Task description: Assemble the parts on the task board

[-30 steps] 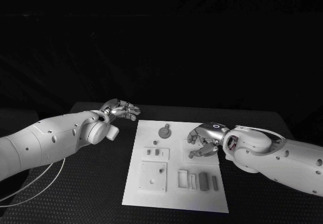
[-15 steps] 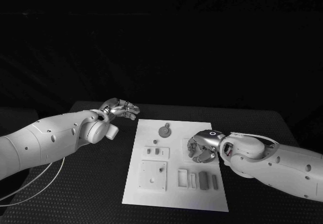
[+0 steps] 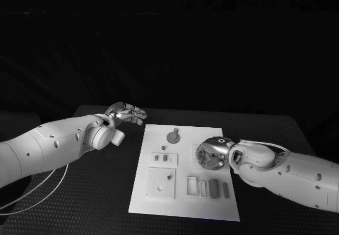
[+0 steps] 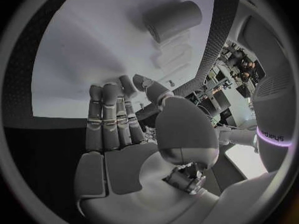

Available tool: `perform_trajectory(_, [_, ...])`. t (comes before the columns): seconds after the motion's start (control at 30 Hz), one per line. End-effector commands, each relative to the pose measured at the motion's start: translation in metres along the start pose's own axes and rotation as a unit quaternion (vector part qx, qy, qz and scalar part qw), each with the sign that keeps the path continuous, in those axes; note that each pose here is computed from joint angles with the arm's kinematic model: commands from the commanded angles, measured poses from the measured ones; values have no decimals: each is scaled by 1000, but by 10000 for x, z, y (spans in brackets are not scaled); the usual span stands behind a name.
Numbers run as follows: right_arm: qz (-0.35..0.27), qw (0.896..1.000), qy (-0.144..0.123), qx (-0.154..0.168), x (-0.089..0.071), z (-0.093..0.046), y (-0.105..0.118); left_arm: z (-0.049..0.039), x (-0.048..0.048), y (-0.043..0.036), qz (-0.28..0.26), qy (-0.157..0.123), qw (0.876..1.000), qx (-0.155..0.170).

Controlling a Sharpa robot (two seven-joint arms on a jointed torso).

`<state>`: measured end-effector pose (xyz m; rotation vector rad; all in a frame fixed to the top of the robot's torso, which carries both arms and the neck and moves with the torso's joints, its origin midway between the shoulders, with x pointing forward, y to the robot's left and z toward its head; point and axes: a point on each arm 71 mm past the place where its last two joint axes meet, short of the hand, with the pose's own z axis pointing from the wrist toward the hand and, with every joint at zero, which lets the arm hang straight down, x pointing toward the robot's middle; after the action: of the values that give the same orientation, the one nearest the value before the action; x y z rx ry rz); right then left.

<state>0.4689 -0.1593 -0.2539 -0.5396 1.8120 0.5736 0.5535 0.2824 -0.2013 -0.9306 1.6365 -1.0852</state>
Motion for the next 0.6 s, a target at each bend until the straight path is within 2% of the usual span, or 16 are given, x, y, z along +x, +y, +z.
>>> perform_trajectory(0.03, [-9,1000,-13,-4,-9,10,20,3,10,-24,-3,7,1000,7])
perform_trajectory(0.6, [-14,999,-35,-5,-23,21,51,2,8,-23,-3,7,1000,7])
